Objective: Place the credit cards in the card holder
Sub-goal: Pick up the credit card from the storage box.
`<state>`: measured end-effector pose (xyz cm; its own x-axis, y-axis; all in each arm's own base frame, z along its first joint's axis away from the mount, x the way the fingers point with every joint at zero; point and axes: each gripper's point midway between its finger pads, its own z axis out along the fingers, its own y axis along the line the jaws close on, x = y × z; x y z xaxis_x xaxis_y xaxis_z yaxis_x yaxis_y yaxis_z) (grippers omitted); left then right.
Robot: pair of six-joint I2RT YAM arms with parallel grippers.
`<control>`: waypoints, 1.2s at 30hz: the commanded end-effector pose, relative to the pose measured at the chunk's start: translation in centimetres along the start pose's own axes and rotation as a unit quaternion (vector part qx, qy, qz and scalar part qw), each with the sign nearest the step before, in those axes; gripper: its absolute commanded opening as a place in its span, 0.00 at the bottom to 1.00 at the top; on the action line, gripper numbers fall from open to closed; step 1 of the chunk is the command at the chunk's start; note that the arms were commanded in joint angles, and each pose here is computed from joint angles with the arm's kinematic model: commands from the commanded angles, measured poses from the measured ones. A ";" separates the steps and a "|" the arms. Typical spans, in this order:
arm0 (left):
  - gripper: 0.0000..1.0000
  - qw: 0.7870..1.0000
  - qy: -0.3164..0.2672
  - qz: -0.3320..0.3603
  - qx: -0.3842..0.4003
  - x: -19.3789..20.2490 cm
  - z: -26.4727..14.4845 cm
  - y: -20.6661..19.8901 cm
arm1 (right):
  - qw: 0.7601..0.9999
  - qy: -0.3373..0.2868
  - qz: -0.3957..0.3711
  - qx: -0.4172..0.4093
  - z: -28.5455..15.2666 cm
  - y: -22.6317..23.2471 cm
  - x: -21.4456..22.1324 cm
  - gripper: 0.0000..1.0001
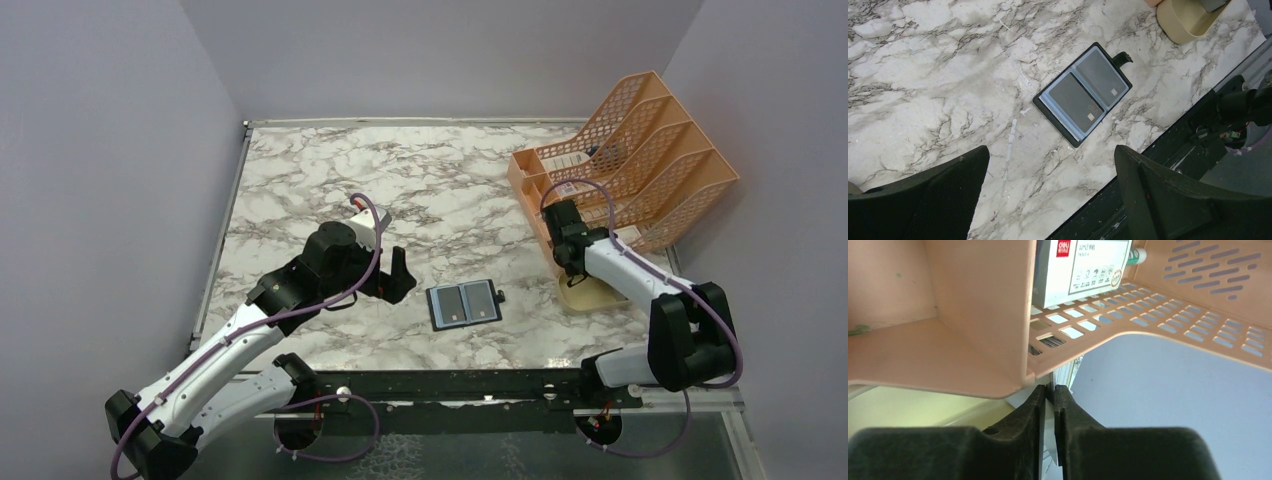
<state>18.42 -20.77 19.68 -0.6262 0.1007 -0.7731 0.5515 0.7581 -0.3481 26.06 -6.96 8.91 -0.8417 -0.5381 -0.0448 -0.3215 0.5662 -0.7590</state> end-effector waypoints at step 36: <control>0.79 0.985 -0.043 -0.148 0.078 -1.4 -0.1 -3.5 | 0.699 -0.442 0.251 -0.503 -23.3 2.6 -14.4 0.01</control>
<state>18.23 -20.83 20.32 -0.6711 -0.0619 -0.7388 0.4466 0.7616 -0.4696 28.73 11.11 19.44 -0.5678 -0.2271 -0.7912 -0.4454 0.8931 0.0633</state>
